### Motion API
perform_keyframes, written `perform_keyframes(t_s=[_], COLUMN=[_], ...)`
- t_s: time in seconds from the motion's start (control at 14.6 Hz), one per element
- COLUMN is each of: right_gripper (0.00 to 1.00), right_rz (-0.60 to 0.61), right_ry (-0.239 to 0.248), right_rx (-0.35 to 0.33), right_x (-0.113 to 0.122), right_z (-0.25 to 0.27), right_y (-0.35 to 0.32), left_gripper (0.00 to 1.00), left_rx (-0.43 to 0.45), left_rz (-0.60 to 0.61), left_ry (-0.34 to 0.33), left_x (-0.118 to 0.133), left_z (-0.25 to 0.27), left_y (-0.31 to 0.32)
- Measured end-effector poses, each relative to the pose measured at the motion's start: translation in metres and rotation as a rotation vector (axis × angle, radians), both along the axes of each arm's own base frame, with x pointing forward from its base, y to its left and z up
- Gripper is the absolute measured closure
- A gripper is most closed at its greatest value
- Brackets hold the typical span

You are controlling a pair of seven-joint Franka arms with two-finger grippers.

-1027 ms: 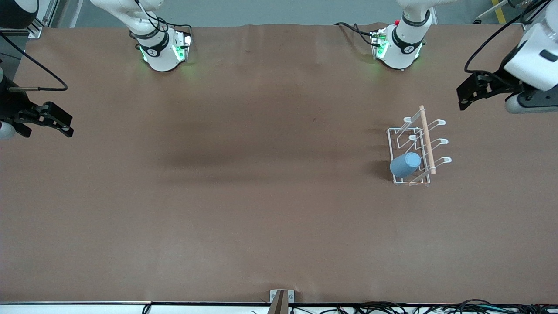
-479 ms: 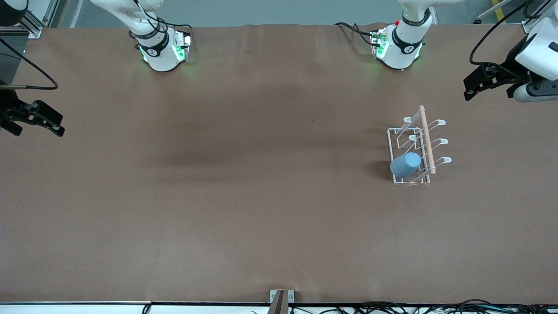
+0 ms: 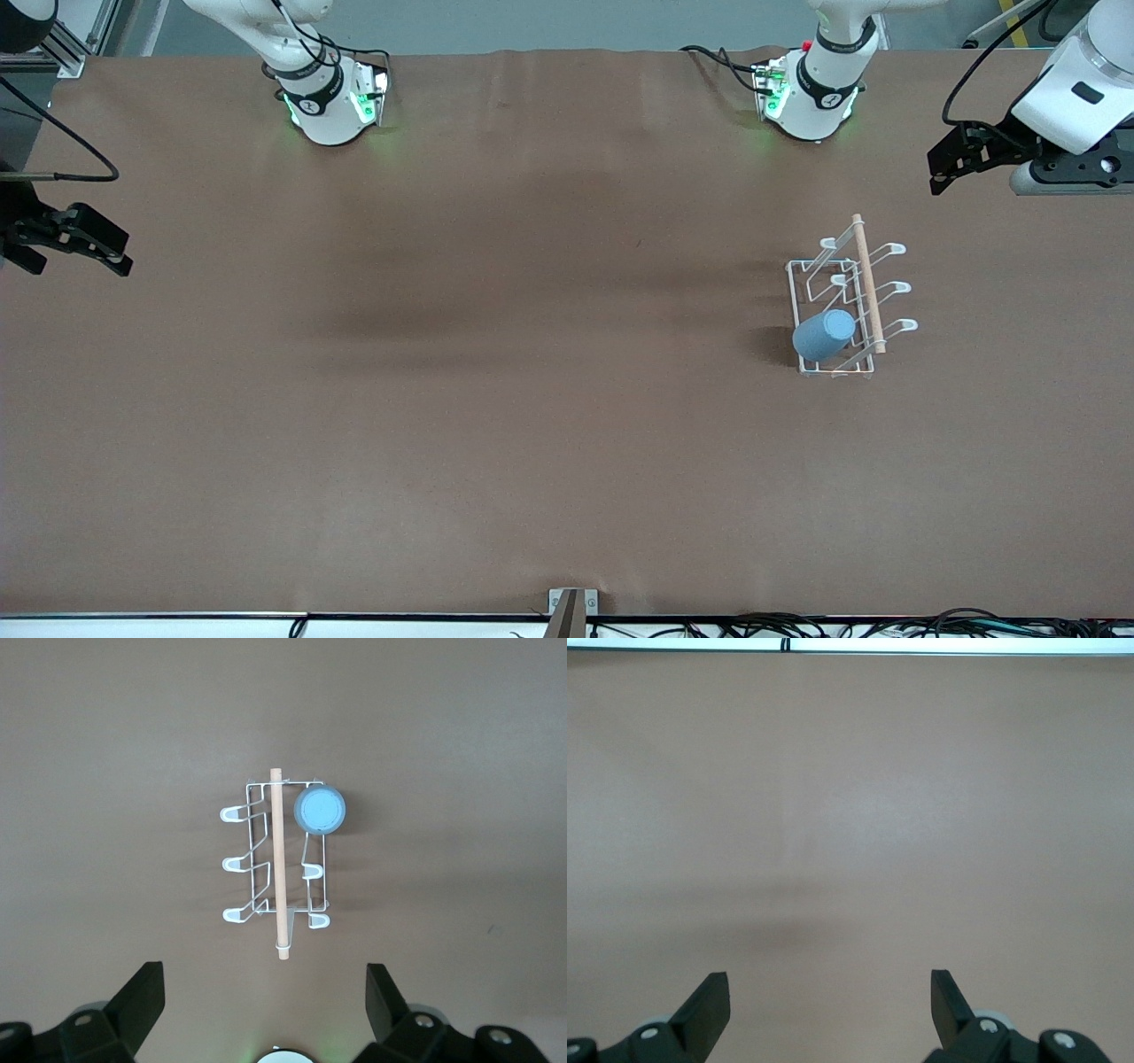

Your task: Hang cup on cup holder

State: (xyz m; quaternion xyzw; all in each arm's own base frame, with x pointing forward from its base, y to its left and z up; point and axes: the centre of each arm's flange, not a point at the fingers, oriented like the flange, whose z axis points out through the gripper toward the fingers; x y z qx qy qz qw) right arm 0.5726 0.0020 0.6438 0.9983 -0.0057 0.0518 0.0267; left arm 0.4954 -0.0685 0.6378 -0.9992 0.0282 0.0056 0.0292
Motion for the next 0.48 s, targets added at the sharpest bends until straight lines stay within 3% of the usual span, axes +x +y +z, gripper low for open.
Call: perform_keyframes(t_s=[0.48], right_gripper=[0.00], right_rz=[0.003], right_ry=[-0.002], right_rx=[0.020], right_x=[0.0001], right_z=[0.0007], right_y=[0.0028], left_gripper=[0.00], left_rx=[-0.002], left_rz=[-0.006], left_ry=[-0.016], left_x=[0.0012], left_z=[0.0043], left_y=[-0.0010])
